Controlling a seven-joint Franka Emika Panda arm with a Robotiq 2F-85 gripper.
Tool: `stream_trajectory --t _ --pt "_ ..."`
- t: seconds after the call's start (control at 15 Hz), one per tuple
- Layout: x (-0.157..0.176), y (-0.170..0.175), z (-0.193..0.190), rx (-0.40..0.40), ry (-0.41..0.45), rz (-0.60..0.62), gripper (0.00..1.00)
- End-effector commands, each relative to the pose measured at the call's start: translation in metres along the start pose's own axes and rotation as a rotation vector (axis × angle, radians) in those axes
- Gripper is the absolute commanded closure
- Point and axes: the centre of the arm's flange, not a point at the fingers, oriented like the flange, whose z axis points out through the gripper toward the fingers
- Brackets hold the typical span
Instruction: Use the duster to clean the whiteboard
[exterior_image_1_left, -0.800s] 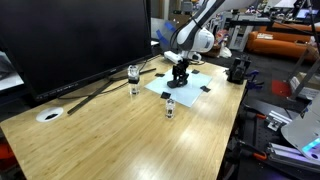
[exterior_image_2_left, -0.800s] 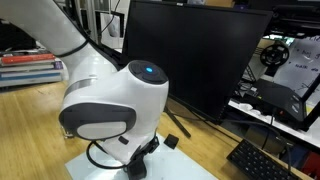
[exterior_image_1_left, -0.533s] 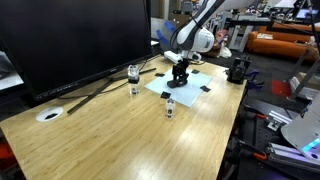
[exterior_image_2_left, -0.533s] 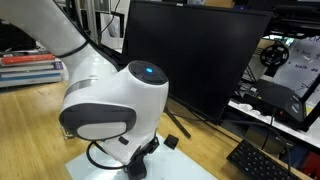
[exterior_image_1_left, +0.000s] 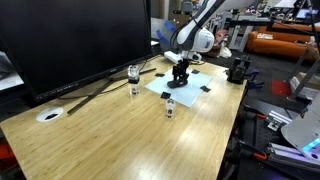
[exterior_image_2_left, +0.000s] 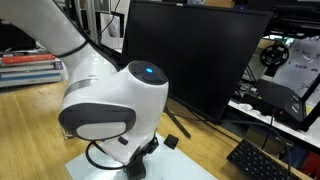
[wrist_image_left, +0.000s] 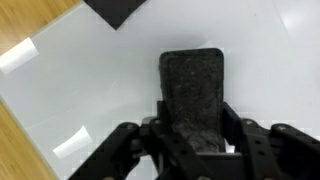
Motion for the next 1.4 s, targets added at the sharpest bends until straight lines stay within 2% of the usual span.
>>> stream_trajectory --t 0.0,0.27,0.33,0.6,1.0,1.33 --pt "0.000 0.001 0.000 -0.001 0.000 -0.001 0.47" --pt "0.001 0.002 0.000 -0.003 0.001 -0.002 0.47" --pt "0.001 0.002 0.000 -0.003 0.001 -0.002 0.72" --pt "0.008 0.013 0.003 -0.025 0.006 -0.009 0.72" --pt "0.007 0.047 0.024 -0.093 -0.016 -0.037 0.72" --pt "0.013 0.068 0.030 -0.134 -0.060 -0.032 0.72"
